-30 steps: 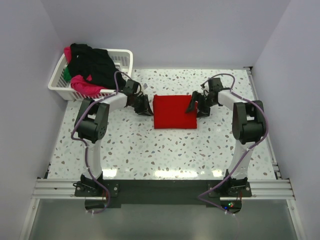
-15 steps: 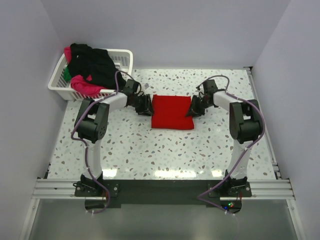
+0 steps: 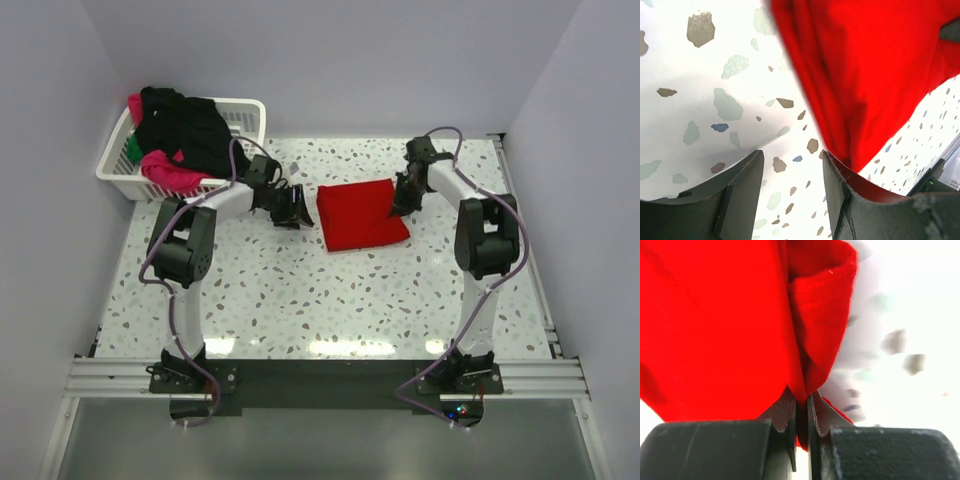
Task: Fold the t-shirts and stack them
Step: Neatly place the folded tshirt to the corner
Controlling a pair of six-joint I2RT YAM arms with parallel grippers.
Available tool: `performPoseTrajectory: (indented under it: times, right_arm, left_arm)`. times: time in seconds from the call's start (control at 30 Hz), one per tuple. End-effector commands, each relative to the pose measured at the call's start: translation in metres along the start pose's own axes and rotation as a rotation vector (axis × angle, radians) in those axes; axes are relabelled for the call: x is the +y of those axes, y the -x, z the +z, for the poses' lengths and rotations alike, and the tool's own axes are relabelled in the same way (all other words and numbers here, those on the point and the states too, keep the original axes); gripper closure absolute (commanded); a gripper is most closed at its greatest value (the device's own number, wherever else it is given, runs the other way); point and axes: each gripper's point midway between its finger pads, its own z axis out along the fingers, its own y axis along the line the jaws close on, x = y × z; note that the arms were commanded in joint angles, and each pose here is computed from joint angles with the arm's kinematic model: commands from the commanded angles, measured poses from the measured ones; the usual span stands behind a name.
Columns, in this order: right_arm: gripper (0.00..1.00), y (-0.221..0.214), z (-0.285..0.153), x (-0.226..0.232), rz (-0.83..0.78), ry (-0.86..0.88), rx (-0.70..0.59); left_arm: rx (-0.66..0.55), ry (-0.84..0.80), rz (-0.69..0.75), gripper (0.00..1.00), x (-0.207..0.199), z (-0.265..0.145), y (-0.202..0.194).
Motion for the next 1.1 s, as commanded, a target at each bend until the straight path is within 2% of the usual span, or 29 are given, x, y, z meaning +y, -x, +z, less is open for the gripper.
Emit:
performPoseTrajectory:
  times: [0.0,0.2,0.3,0.47,0.7,0.97,1.0,1.03,1.07]
  right_arm:
    - [1.0,0.027,-0.021,-0.049,0.029,-0.189,-0.04]
    - [1.0,0.068,-0.035,-0.116,0.132,-0.297,-0.089]
    - [1.0,0.094,-0.049,-0.15,0.144,-0.364,-0.132]
    - [1.0,0.114,-0.07,-0.204,0.169,-0.494,-0.157]
    - [1.0,0.13,-0.104,-0.254,0.175,-0.662,-0.213]
    - [1.0,0.131,-0.134,-0.284,0.182,-0.796,-0.243]
    - [0.98,0.13,-0.133,-0.285,0.182,-0.798,-0.239]
    - [0.83,0.129,-0.133,-0.285,0.182,-0.798,-0.238]
    - [0.73,0.128,-0.134,-0.286,0.186,-0.803,-0.235]
  left_arm:
    - [-0.084,-0.036,0.055,0.44,-0.024,-0.023,0.029]
    - [-0.105,-0.011,0.049,0.44,-0.023,-0.025,0.038]
    - [-0.106,-0.009,0.035,0.44,-0.022,-0.022,0.04]
    - [-0.108,0.016,0.012,0.44,-0.019,-0.021,0.042]
    - [-0.114,0.035,-0.009,0.44,-0.017,-0.021,0.046]
    - [-0.119,0.057,-0.02,0.44,-0.016,-0.02,0.054]
    - [-0.119,0.055,-0.018,0.44,-0.017,-0.02,0.055]
    - [-0.118,0.053,-0.015,0.44,-0.017,-0.02,0.054]
    - [-0.116,0.052,-0.014,0.44,-0.017,-0.021,0.054]
